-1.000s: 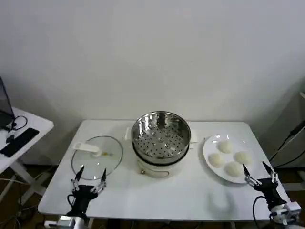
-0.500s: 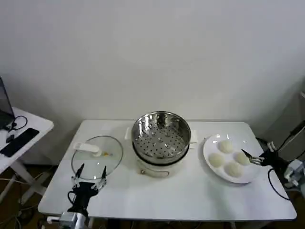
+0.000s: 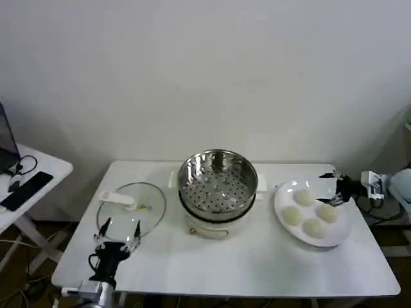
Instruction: Take steamed baozi put them in steamer then cover it.
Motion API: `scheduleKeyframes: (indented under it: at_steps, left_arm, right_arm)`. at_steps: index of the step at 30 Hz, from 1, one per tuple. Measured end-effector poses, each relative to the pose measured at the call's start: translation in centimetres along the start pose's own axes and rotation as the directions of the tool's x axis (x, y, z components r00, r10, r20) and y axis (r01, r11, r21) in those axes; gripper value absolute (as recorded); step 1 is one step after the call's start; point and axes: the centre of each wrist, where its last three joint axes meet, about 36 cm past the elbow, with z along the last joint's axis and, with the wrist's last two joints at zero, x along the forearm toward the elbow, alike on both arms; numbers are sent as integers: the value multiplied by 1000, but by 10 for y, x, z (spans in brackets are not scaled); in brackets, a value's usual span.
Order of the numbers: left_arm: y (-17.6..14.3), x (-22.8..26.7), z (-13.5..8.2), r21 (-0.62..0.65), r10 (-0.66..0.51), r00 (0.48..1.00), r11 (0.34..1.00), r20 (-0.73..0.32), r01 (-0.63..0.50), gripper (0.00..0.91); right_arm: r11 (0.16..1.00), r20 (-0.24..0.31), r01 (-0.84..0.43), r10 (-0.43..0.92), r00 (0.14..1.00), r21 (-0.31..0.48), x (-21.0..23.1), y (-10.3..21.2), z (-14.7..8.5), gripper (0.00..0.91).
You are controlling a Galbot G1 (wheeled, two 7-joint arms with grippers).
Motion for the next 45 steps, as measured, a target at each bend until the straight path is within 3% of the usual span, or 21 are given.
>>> scheduleKeyframes:
  at_steps: [7, 15, 45]
  left_arm:
    - [1, -3, 2, 0, 0, 1000, 1000, -5, 0, 907]
    - [3, -5, 1, -2, 0, 1000, 1000, -7, 0, 907]
    - [9, -3, 12, -4, -16, 999, 1000, -30, 15, 907]
  right_arm:
    - [995, -117, 95, -90, 989, 31, -18, -31, -10, 907]
    - [987, -181, 152, -141, 973, 44, -48, -47, -23, 907]
    - [984, -228, 175, -162, 960, 40, -125, -51, -49, 907]
